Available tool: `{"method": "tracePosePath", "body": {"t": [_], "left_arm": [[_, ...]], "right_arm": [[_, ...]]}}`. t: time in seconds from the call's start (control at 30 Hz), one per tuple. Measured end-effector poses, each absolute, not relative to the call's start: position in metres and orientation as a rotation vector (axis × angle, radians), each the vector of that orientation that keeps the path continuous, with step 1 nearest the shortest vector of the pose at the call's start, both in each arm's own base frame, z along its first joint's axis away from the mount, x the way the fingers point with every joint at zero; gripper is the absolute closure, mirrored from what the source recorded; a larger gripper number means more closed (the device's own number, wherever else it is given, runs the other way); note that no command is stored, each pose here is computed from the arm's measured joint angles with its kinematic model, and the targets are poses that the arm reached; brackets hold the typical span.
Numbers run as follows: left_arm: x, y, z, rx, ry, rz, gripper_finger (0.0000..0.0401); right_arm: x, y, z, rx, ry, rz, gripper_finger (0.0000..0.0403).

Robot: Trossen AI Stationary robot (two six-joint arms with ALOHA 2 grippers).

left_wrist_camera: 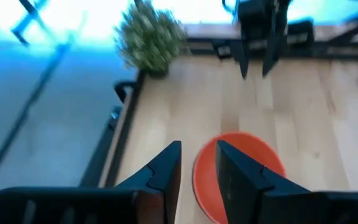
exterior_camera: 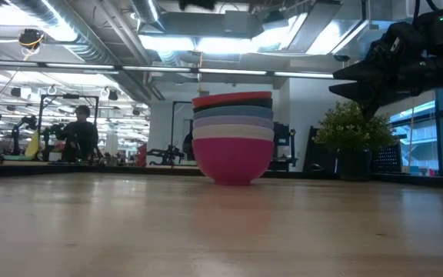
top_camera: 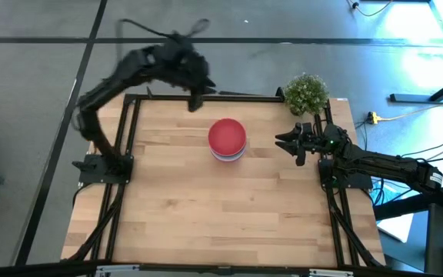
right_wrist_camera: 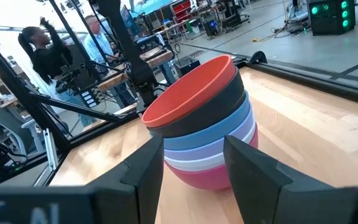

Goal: Nest bowls inside each other
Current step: Return to Home Position

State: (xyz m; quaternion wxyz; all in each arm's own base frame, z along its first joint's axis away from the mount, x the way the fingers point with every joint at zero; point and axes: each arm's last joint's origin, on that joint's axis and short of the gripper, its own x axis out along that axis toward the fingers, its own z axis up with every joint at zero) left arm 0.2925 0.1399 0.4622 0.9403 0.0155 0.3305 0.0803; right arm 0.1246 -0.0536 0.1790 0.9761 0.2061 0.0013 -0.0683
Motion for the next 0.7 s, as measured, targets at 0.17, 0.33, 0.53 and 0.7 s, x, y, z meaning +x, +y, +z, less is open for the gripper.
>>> {"method": "tracePosePath", "body": {"t": [0.17,0.33,0.53,0.7], "left_arm": [[0.244,0.116,0.495,0.056,0.557,0.191,0.0307],[0.214,0.100,0.483,0.034,0.520,0.210,0.0307],[0.183,0.085,0.432,-0.010,0.434,0.249,0.0307],[0.160,0.075,0.383,-0.047,0.356,0.317,0.0307]], "right_arm": [[0.125,-0.054,0.179,0.397,-0.001,-0.138,0.0234],[0.125,-0.054,0.180,0.392,-0.007,-0.137,0.0234],[0.125,-0.054,0.182,0.383,-0.026,-0.134,0.0234],[0.125,-0.054,0.183,0.380,-0.033,-0.133,0.0234]]}}
